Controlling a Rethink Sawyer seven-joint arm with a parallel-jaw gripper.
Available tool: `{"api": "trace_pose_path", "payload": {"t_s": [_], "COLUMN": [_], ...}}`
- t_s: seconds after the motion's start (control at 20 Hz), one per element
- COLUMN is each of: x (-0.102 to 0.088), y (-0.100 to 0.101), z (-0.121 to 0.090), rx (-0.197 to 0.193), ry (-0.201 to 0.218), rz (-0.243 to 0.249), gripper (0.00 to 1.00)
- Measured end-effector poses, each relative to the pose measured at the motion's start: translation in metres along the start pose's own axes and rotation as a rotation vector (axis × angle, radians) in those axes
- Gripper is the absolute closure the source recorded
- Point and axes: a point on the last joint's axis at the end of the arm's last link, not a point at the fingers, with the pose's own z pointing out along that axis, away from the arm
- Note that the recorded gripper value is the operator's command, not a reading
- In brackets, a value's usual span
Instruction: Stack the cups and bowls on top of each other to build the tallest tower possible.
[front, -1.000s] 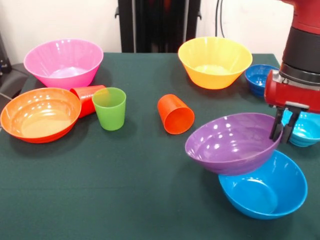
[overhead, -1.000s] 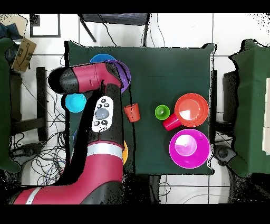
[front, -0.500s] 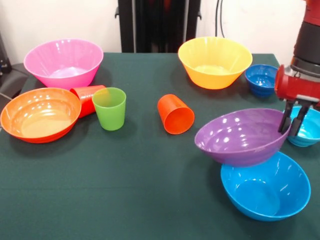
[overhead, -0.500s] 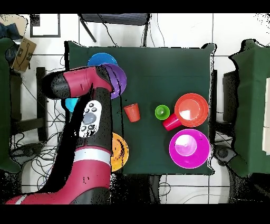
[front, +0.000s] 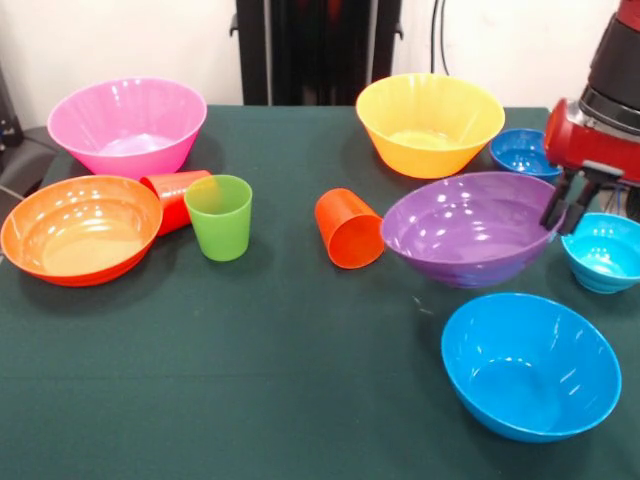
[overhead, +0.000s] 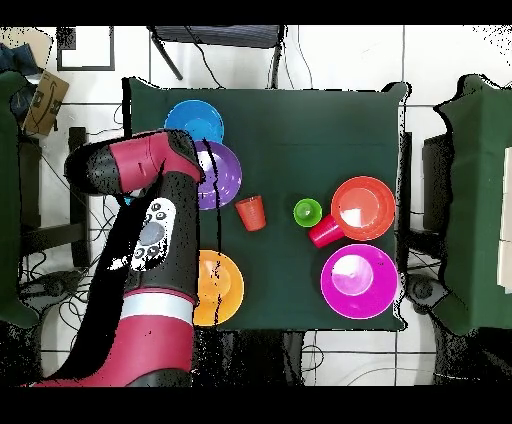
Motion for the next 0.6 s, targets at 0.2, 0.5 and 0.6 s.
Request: {"api": "trace_pose_path", "payload": {"t_s": [0.2, 0.5, 0.6], "x": [-0.001, -0.008, -0.011], "y": [-0.021, -0.054, -0.064], "z": [0.002, 0.006, 0.006], "rx": [0.008, 0.006, 0.006], "ry": [0.017, 0.013, 0.01], "rz": [0.027, 0.074, 0.089], "gripper": [1.0, 1.0, 1.0]}}
